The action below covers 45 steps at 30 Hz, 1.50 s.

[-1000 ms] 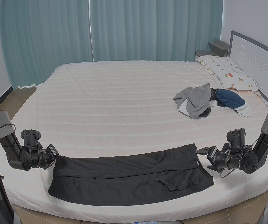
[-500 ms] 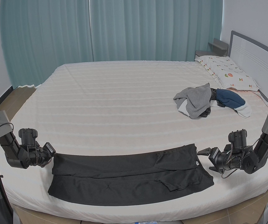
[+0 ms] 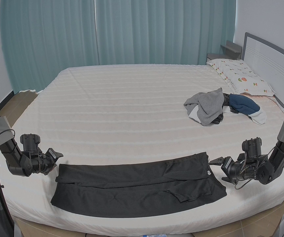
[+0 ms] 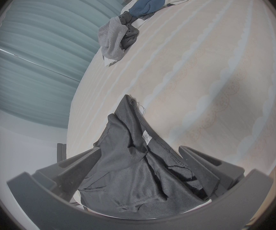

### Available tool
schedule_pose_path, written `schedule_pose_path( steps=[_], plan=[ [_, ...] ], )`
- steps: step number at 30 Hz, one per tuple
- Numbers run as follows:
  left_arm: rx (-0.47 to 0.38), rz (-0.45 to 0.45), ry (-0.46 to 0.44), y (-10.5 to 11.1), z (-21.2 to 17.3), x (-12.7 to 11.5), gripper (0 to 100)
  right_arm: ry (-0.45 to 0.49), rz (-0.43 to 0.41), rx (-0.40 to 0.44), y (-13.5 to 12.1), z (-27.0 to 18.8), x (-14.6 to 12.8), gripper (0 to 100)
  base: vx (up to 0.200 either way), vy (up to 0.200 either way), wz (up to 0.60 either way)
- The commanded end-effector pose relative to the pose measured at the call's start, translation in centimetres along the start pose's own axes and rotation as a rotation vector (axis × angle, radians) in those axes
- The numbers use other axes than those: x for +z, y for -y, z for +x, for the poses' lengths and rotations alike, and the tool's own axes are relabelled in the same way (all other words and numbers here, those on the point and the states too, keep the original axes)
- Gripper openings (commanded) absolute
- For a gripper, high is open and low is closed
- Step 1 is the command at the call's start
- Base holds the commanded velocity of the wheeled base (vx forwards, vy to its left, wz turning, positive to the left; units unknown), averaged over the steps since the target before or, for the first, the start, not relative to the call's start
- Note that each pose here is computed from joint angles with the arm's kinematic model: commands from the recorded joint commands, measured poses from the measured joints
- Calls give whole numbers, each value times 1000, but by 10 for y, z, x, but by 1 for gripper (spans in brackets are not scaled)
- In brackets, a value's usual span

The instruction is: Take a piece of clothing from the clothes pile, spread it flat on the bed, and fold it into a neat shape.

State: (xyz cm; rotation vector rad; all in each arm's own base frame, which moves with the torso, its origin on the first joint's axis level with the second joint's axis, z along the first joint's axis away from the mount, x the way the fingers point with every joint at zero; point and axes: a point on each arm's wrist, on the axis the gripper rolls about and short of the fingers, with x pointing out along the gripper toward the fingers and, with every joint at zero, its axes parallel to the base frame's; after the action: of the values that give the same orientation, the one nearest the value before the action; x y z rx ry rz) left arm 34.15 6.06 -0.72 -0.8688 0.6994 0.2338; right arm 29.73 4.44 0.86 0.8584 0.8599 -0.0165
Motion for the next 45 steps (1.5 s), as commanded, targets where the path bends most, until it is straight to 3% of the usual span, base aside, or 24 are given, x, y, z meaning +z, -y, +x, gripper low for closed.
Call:
schedule_pose_path(
  steps=[1, 9, 16, 23, 39, 40, 45],
  plan=[
    [5, -5, -4, -2, -3, -1, 100, -2, 2, -3, 1, -1, -1, 100, 0, 0, 0],
    [4, -19, -37, -9, -39, -14, 100, -17, 4, -4, 3, -5, -4, 100, 0, 0, 0],
    [31, -12, -81, -14, -60, -32, 100, 2, 20, 20, 3, -8, -6, 100, -171, 0, 0],
    [79, 32, -154, -28, -68, -52, 100, 1, 11, 31, 2, -8, -9, 100, 0, 0, 0],
    [107, 144, -213, -33, -67, -70, 100, 0, 12, 33, 2, -9, -9, 100, 0, 0, 0],
    [108, 143, -214, -34, -67, -70, 0, 1, 13, 33, 2, -9, -8, 100, 0, 0, 0],
    [126, 154, -212, -36, -70, -71, 0, 1, 13, 33, 2, -9, -8, 100, 0, 0, 0]
  ],
)
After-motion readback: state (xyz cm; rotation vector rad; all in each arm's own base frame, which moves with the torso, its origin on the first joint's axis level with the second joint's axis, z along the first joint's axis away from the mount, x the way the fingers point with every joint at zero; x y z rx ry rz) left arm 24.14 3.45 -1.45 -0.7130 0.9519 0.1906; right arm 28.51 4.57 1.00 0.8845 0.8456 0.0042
